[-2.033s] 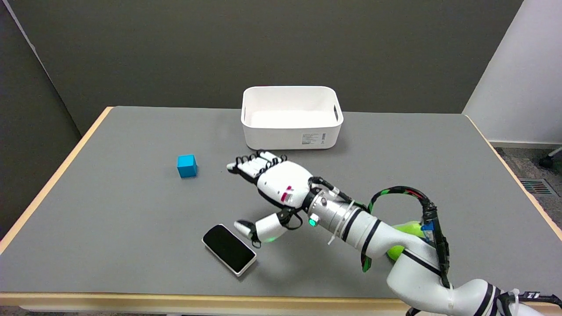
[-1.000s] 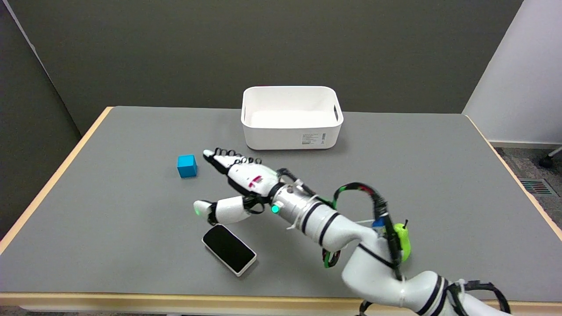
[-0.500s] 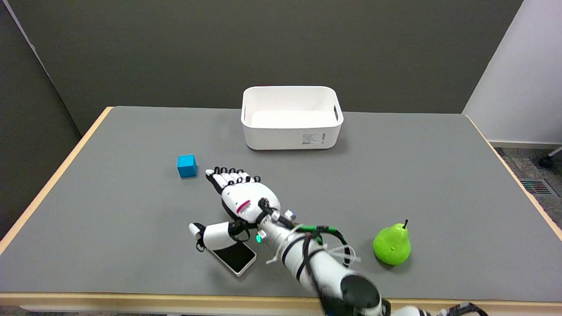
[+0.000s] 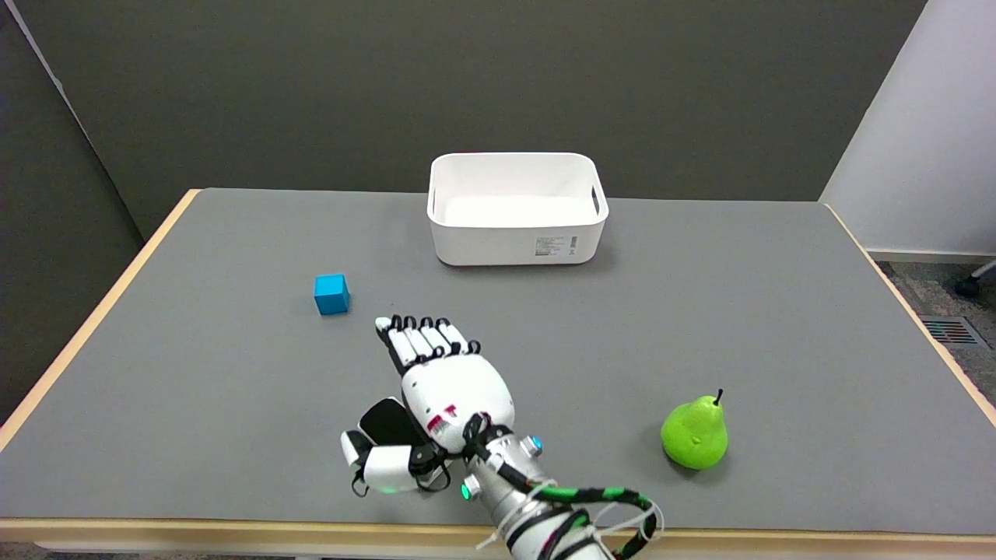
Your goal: Pick up the blackboard eraser.
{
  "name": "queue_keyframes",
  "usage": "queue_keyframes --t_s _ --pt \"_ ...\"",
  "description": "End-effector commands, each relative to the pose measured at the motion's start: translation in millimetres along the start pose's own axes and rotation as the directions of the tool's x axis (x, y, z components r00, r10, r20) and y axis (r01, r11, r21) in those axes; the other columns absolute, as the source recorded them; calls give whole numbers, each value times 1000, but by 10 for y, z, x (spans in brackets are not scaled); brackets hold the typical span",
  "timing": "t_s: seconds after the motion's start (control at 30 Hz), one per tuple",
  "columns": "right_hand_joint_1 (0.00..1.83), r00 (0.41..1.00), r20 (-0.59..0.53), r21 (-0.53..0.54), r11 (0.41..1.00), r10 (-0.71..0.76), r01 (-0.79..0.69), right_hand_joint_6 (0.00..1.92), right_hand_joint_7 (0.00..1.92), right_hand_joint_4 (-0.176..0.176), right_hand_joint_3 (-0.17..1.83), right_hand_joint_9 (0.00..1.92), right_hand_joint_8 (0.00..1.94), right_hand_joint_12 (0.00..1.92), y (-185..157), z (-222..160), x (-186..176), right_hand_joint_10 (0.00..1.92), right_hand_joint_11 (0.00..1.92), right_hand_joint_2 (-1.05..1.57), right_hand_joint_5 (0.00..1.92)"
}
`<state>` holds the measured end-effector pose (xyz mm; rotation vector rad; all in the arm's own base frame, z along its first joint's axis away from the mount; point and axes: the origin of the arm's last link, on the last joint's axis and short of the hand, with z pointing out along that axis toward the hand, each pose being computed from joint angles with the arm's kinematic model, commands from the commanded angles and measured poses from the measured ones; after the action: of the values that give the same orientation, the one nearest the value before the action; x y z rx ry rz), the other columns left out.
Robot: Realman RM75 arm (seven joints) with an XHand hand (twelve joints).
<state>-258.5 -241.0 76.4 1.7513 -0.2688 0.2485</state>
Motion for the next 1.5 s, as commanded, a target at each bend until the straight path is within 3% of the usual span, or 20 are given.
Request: queue_keyframes --t_s 0.03,0.1,0.17,0.37,0.6,1.1,1.5 --pt "408 986 33 66 984 166 -168 274 120 -176 776 37 522 1284 -186 -227 -311 829 20 714 -1" --pt "354 982 55 76 980 182 -186 144 97 -176 878 53 545 1221 -207 -200 -323 788 34 658 37" --pt "342 975 81 70 975 205 -211 137 81 -176 876 37 534 1209 -214 -190 -354 776 21 661 26" --pt "328 965 112 39 970 235 -241 126 61 -176 877 14 517 1191 -177 -192 -414 760 5 664 16" --pt "333 974 58 34 975 219 -222 125 56 -176 881 9 498 1177 -75 -89 -285 747 2 662 19" --pt "378 980 74 -140 974 187 -175 143 80 -176 882 27 520 1189 303 -160 -546 766 8 657 26" --pt "391 979 86 -159 972 186 -170 130 58 -176 886 8 504 1181 330 -193 -596 750 8 657 25"
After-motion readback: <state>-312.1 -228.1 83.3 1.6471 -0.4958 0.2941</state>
